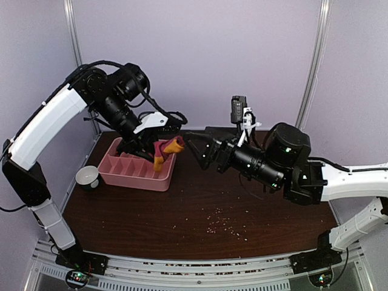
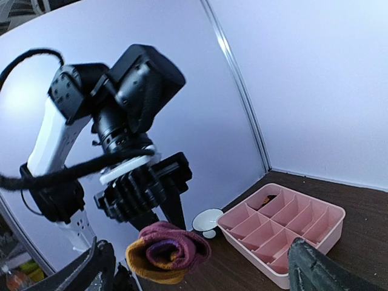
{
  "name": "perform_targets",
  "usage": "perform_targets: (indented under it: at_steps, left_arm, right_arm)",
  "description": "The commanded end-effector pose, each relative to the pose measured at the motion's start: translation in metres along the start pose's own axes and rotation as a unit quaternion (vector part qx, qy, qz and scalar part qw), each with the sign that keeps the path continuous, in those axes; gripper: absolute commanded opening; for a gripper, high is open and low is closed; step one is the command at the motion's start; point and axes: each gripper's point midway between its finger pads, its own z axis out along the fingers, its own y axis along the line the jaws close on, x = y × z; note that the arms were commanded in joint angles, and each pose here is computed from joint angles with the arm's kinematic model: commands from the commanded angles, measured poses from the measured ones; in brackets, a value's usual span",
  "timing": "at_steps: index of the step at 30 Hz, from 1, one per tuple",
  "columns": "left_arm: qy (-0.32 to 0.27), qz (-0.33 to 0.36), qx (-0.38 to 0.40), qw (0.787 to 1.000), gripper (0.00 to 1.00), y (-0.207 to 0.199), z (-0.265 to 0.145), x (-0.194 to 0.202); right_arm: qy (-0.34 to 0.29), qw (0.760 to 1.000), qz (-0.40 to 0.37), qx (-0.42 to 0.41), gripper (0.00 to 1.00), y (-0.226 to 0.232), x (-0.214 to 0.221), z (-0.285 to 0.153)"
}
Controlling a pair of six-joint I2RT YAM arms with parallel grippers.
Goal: Roll the socks
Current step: Roll the sock.
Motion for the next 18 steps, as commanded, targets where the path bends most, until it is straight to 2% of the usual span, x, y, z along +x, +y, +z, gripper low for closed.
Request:
perform_targets:
  at_steps: [1, 4, 8, 12, 17, 18]
  left_arm:
    - [-0.05, -0.059, 0.096, 0.992, 0.0, -0.04, -0.01, -0.012]
    - [-0.046, -0.072, 0.105, 0.991, 0.0, -0.041, -0.006, -0.011]
    - [-0.045, -0.08, 0.116, 0.989, 0.0, -0.043, -0.002, -0.009]
    - [-0.047, -0.085, 0.13, 0.987, 0.0, -0.049, 0.0, -0.007]
    - [-0.057, -0.086, 0.144, 0.984, 0.0, -0.058, -0.003, -0.007]
    - [-0.059, -0.086, 0.147, 0.984, 0.0, -0.06, -0.003, -0.007]
  right_arm:
    - [0.006, 0.991, -0.124, -0.051, 1.0, 0.025, 0.014, -0.016]
    - [0.029, 0.986, -0.126, -0.102, 1.0, 0.041, 0.03, -0.012]
    - [0.079, 0.978, -0.15, -0.12, 1.0, 0.052, 0.049, 0.003]
    - [0.062, 0.965, -0.175, -0.186, 1.0, 0.078, 0.048, 0.002]
    - [0.08, 0.961, -0.206, -0.167, 0.99, 0.075, 0.052, 0.017]
    - [0.082, 0.96, -0.21, -0.167, 0.95, 0.074, 0.053, 0.019]
